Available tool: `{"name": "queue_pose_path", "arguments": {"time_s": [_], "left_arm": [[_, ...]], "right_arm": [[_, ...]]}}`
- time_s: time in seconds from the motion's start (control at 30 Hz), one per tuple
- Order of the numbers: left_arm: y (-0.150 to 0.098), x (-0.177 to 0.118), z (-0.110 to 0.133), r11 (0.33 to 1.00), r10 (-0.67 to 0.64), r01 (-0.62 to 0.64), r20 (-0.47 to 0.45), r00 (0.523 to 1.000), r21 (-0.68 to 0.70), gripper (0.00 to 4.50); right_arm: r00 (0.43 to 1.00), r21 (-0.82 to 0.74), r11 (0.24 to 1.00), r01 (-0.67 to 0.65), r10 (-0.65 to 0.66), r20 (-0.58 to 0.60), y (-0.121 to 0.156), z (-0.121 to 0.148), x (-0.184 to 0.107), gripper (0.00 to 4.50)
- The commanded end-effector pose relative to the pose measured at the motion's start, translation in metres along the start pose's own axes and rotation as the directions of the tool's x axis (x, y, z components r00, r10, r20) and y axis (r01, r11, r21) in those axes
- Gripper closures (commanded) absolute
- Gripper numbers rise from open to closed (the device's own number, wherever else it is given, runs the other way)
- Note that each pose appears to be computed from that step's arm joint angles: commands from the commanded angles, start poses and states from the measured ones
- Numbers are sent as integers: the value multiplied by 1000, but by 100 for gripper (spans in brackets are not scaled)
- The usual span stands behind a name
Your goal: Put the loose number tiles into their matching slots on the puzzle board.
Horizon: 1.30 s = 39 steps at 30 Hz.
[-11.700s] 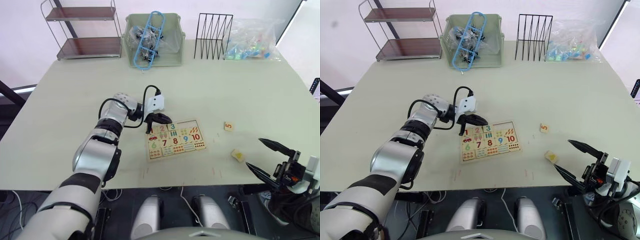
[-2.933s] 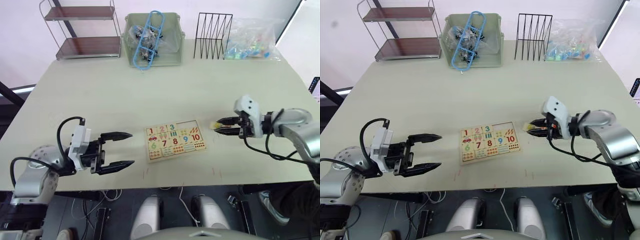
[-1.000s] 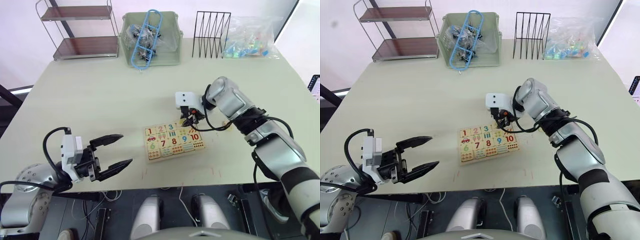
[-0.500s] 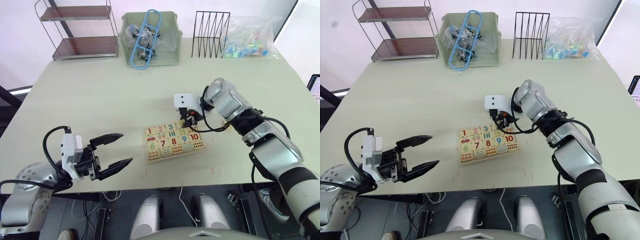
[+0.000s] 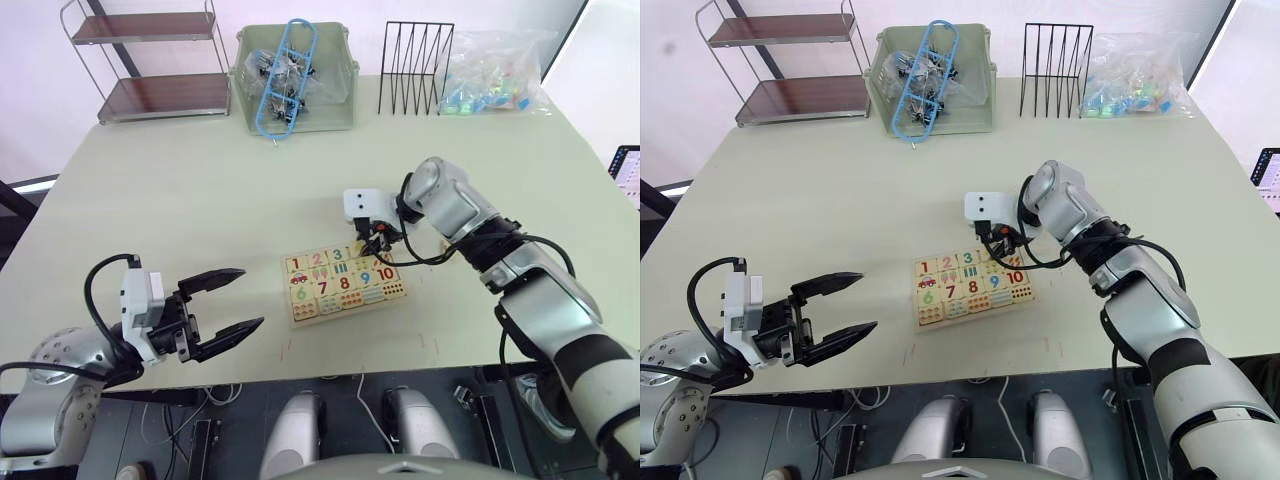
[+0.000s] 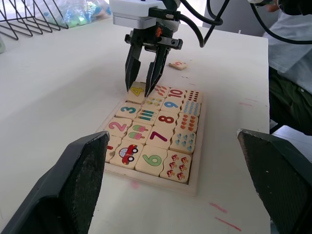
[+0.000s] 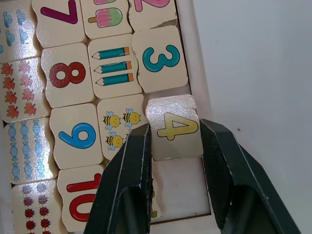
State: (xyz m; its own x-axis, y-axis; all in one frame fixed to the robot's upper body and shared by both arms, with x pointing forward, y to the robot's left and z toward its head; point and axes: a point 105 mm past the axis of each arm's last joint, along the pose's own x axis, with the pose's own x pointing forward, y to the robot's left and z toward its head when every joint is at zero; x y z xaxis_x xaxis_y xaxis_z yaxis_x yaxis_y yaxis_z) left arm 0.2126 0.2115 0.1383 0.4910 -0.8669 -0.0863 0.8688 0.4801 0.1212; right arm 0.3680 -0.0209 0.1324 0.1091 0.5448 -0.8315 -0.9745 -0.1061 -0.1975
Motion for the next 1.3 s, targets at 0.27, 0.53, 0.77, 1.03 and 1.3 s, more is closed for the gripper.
{"name": "queue_pose_path", "arguments": {"time_s": [0.27, 0.53, 0.77, 1.03, 1.3], "left_arm": [[0, -6, 7, 999, 19, -20, 21, 1000, 31, 0], [0, -6, 6, 999, 21, -21, 21, 1000, 30, 0], [0, -6, 6, 999, 21, -22, 23, 999, 29, 0], [1, -5, 6, 999, 19, -20, 25, 999, 28, 0], [2, -4, 5, 999, 19, -19, 26, 999, 26, 0]], "right_arm": [[999, -34, 999, 11, -9, 38, -2, 11, -4, 360], [1000, -49, 999, 6, -5, 18, -1, 7, -2, 360], [1000, -66, 998, 4, -4, 4, -2, 4, -2, 218], [1000, -73, 997, 9, -9, 2, -3, 3, -1, 7], [999, -51, 998, 29, -28, 31, -7, 4, -10, 7]]}}
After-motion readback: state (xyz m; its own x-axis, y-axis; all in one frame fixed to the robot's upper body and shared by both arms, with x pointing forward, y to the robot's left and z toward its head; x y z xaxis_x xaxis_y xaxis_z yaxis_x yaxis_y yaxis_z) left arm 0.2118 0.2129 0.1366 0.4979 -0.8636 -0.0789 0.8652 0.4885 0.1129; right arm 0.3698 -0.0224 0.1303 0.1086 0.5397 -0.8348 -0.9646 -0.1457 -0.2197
